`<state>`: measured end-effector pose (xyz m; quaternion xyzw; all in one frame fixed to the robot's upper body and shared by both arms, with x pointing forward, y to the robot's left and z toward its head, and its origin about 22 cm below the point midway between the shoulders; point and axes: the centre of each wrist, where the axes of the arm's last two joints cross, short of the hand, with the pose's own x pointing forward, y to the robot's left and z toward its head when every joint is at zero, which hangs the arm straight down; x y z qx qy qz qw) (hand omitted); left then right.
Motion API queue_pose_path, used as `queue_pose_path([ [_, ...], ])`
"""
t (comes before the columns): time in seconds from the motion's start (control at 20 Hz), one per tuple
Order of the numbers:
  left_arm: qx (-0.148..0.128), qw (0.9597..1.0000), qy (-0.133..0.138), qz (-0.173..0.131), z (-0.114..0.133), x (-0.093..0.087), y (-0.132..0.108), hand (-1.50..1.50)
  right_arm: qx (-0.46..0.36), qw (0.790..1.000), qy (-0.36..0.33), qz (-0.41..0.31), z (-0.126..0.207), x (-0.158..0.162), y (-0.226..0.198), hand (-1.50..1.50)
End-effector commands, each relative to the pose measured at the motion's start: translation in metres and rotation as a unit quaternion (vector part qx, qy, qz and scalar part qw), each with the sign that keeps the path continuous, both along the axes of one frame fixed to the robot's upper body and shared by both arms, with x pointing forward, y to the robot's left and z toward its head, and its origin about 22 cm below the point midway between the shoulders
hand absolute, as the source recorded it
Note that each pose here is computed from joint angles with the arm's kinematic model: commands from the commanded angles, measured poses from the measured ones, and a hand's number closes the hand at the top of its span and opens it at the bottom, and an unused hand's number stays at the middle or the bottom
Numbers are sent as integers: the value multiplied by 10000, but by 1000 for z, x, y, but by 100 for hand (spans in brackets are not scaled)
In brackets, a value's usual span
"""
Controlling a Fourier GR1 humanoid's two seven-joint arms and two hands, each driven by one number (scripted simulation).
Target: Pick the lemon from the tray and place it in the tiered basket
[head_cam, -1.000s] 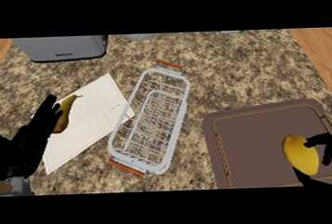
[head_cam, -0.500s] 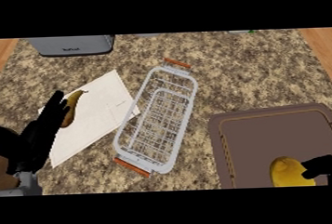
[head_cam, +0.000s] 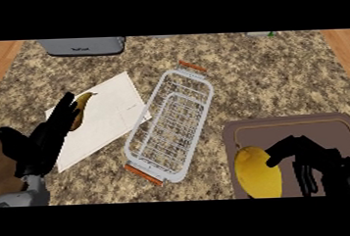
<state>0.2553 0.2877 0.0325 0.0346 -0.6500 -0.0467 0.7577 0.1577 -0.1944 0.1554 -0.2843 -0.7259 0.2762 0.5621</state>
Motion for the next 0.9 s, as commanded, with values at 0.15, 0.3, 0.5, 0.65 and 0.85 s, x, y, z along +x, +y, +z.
queue_pose_path([
  [0.15, 66, 10000, 31, -28, 3, 5, -5, 0, -288, 9976, -447, -434, 45, -1, 65, 150],
  [0.3, 25, 9999, -84, -65, -2, 6, 14, 0, -542, 9974, -302, -379, 49, 18, 110, 150],
  [0.5, 19, 10000, -4, 18, -1, -2, 17, 0, -694, 9960, 45, -569, 47, 21, 146, 150],
  [0.65, 25, 10000, -73, 55, 9, 11, 13, 0, -553, 9966, 194, -585, 53, 38, 144, 150],
  [0.85, -55, 9999, -67, -71, 21, 6, 16, 0, -658, 9960, 183, -573, 43, 47, 172, 150],
])
